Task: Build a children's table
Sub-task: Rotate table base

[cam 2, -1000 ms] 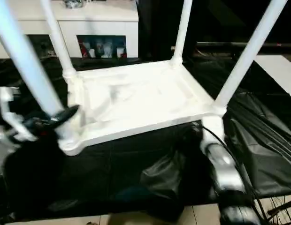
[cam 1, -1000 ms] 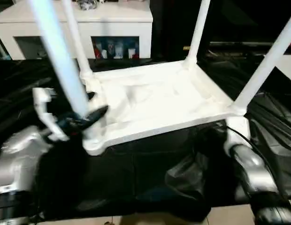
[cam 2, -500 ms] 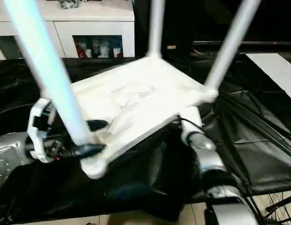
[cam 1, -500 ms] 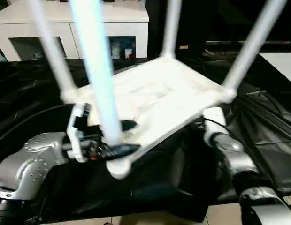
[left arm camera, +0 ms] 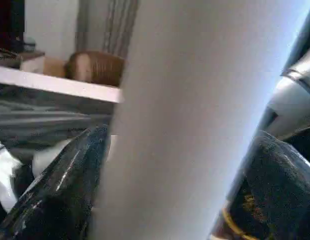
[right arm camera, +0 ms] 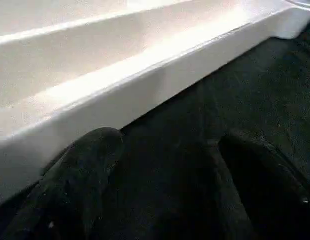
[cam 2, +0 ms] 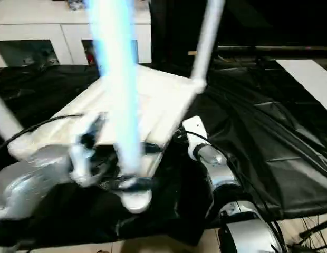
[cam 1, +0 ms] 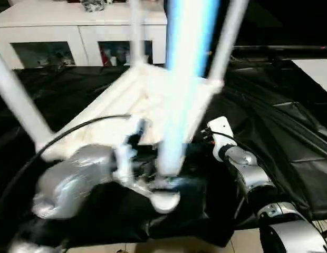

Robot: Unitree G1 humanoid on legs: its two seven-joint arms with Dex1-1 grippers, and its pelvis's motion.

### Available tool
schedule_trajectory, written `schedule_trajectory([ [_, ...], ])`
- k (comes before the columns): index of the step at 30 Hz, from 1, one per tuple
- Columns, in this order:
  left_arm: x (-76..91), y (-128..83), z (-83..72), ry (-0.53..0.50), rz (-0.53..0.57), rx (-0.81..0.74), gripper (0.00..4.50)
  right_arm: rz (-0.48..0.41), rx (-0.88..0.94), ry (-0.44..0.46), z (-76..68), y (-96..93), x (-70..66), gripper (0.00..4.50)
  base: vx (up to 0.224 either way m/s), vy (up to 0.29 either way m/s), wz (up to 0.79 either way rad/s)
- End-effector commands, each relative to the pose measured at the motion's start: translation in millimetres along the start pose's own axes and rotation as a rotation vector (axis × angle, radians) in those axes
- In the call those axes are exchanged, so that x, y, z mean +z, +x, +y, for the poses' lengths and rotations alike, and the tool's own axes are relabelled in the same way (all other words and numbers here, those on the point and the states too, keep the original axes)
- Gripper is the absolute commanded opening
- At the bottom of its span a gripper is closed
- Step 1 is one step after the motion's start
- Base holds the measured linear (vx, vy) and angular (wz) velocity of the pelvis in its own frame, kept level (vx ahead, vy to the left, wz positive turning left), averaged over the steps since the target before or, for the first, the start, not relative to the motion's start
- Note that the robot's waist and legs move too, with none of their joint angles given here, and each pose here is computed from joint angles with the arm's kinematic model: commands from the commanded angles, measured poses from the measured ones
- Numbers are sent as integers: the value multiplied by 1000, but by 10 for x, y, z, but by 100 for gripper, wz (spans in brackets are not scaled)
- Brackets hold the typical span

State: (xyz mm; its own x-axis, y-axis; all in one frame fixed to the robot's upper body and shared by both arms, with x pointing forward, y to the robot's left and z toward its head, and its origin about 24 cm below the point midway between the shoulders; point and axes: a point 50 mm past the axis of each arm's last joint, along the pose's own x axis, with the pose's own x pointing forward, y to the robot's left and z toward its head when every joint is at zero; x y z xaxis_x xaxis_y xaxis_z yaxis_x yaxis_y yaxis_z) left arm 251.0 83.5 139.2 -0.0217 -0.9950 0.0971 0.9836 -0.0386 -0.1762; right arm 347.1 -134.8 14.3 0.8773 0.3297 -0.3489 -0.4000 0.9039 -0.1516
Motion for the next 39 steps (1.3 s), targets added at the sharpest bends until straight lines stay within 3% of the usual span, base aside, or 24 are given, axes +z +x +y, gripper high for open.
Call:
schedule_trajectory([
  [1, -51, 51, 156, 47, 48, 93, 447, -43, 62, -28, 122, 63, 128, 377, 0, 0, 0],
  [7, -48, 92, 310, 119, 74, 180, 447, -64, 90, -14, 144, 69, 154, 377, 0, 0, 0],
  [18, -57, 351, 382, 149, 32, 163, 447, -111, 411, 31, 481, 13, 150, 377, 0, 0, 0],
  [23, -81, 416, 429, 164, 24, 191, 447, -115, 412, 28, 465, 3, 146, 377, 0, 0, 0],
  [28, -95, 384, 569, 208, 56, 310, 447, -118, 268, -9, 293, 23, 160, 377, 0, 0, 0],
  [30, -119, 282, 680, 258, 113, 404, 447, -129, 130, -1, 107, 24, 191, 377, 0, 0, 0],
  [31, -156, 157, 743, 292, 175, 462, 447, -145, 38, 30, -53, 2, 224, 377, 0, 0, 0],
  [36, -191, 9, 779, 306, 213, 507, 447, -161, -14, 66, -192, -38, 239, 377, 0, 0, 0],
  [39, -264, -240, 775, 307, 279, 537, 447, -179, -47, 74, -352, -131, 224, 377, 0, 0, 0],
])
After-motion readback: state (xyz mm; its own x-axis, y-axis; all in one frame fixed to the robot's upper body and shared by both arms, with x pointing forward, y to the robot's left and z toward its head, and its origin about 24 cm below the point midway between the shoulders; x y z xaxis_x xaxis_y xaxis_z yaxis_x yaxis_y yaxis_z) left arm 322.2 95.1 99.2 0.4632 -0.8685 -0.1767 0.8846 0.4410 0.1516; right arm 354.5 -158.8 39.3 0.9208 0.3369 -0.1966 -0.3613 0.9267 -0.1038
